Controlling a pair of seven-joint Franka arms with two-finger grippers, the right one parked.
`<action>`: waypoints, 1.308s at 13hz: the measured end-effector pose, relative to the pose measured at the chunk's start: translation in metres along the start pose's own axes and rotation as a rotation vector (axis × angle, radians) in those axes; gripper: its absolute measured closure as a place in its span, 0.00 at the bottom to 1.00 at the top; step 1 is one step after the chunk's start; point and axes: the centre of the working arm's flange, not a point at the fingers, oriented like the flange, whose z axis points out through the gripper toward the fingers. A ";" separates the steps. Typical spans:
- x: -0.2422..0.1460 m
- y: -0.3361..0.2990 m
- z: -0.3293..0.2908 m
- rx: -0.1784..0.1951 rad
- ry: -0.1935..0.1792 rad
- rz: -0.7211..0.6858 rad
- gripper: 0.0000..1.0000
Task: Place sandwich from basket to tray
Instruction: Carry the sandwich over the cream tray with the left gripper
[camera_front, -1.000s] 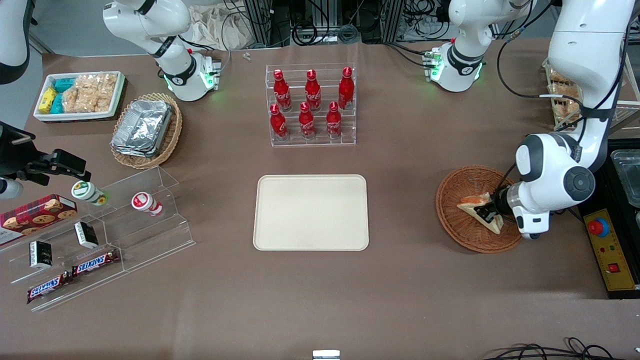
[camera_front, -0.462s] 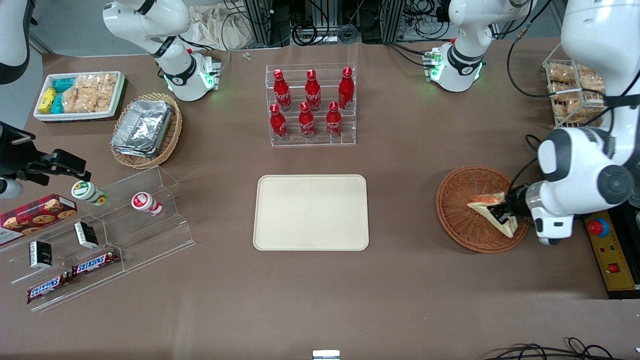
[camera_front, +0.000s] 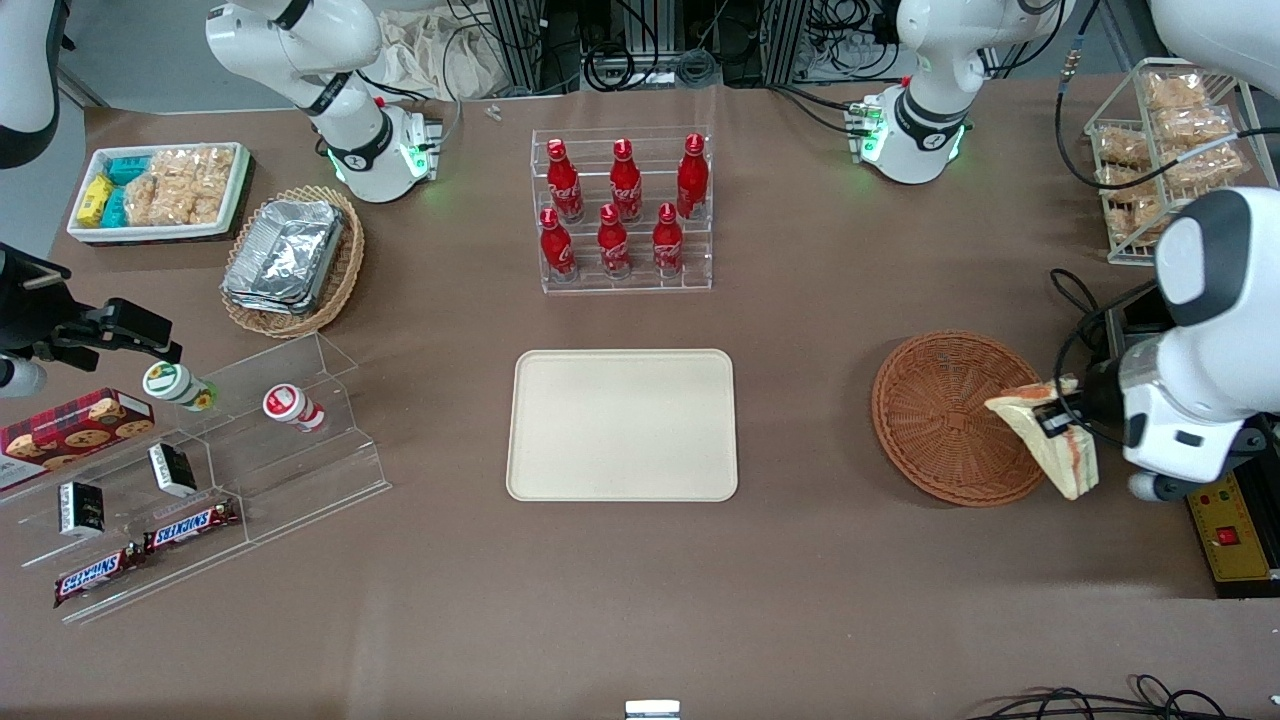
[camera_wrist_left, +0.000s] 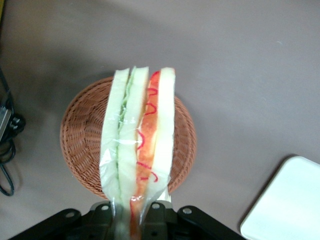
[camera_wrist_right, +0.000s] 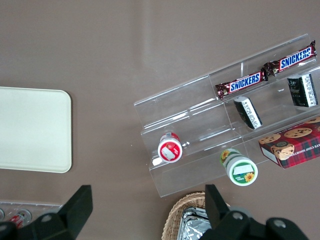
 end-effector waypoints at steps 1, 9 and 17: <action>-0.015 0.030 -0.002 0.003 0.009 0.056 0.81; -0.117 0.251 0.106 0.019 -0.042 0.241 0.81; -0.147 0.313 0.236 0.018 -0.085 0.231 0.81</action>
